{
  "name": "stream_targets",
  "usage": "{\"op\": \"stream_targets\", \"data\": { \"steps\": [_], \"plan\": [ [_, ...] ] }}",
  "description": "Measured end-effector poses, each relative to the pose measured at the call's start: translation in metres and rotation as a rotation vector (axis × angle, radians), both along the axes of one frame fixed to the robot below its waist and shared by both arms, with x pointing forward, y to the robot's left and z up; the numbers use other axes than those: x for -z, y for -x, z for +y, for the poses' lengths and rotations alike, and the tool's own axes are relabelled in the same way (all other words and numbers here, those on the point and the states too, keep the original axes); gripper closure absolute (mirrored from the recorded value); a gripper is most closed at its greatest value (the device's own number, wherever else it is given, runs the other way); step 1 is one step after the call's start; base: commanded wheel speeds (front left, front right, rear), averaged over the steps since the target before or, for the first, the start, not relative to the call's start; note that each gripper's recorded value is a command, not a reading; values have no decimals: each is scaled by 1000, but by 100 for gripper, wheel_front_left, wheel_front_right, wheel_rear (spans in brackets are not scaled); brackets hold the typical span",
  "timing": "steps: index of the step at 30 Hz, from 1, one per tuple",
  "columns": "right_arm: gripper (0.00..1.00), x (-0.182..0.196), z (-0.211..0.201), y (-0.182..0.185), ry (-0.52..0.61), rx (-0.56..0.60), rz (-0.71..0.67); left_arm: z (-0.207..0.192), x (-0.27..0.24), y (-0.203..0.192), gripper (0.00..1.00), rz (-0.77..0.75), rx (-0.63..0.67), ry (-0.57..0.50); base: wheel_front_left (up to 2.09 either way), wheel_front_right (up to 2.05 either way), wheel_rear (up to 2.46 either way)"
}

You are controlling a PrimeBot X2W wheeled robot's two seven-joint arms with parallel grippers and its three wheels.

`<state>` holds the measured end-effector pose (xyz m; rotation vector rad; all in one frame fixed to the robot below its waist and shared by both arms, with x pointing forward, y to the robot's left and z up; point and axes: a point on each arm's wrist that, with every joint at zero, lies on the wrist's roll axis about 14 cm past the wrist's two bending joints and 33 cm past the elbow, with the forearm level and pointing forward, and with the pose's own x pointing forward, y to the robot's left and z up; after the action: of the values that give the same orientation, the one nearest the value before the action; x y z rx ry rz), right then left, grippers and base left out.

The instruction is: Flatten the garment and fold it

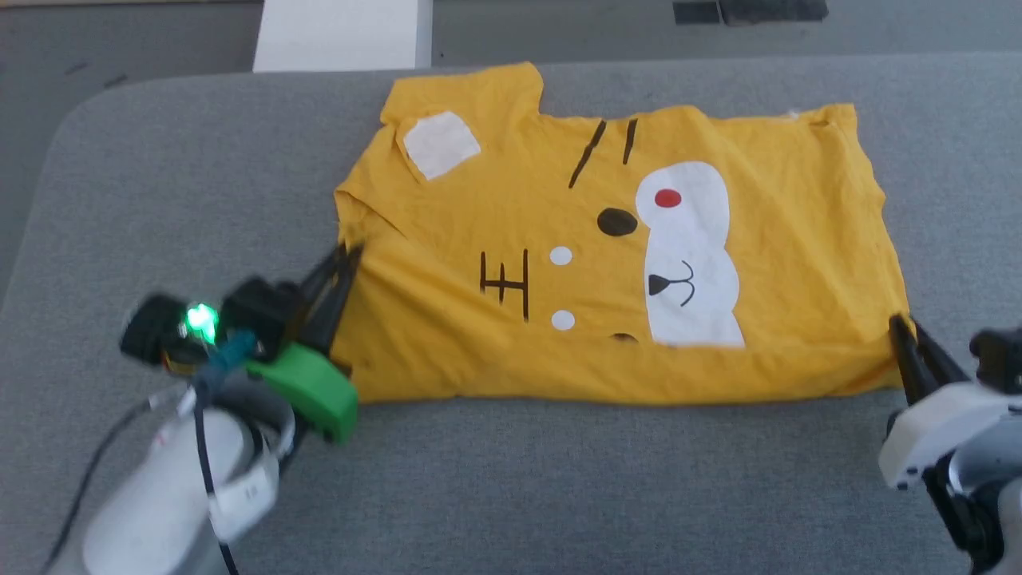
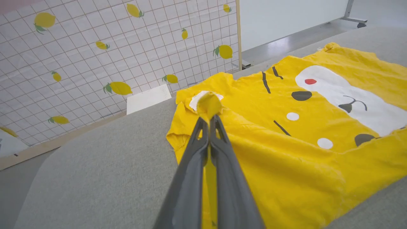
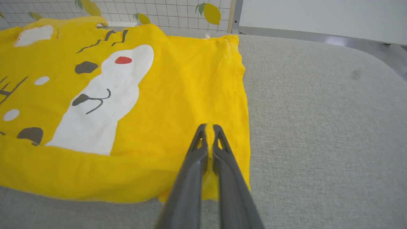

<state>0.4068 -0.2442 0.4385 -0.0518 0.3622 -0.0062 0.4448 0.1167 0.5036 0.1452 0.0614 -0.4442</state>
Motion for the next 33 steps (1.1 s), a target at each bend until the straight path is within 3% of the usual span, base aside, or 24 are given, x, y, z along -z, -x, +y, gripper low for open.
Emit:
{"op": "stream_targets", "data": {
  "steps": [5,11,20,27,28,29,30,31,32,33],
  "plan": [
    [100,4,-2,-27,29,-22,40,-3,-7,-42,100,-14,54,-52,0,0,0],
    [100,23,-12,-49,48,-10,125,7,23,-78,100,96,45,-101,0,0,0],
    [100,60,-16,-67,-14,13,315,30,124,-75,100,551,-27,-113,0,0,0],
    [100,70,-16,-72,-94,29,496,34,142,-69,100,779,-86,-7,0,0,0],
    [100,70,-15,-71,-105,32,511,33,141,-69,91,790,-92,5,0,0,0],
    [100,69,-16,-70,-118,38,524,32,138,-68,33,791,-99,23,0,0,0],
    [99,66,-16,-69,-126,41,527,32,135,-68,1,778,-110,41,0,0,0],
    [59,63,-16,-70,-129,41,519,31,133,-67,0,755,-118,55,0,0,0],
    [53,60,-15,-69,-132,41,510,32,130,-66,0,720,-128,70,0,0,0],
    [0,59,-14,-66,-134,40,501,32,125,-66,0,675,-139,83,0,0,0]
  ]
}}
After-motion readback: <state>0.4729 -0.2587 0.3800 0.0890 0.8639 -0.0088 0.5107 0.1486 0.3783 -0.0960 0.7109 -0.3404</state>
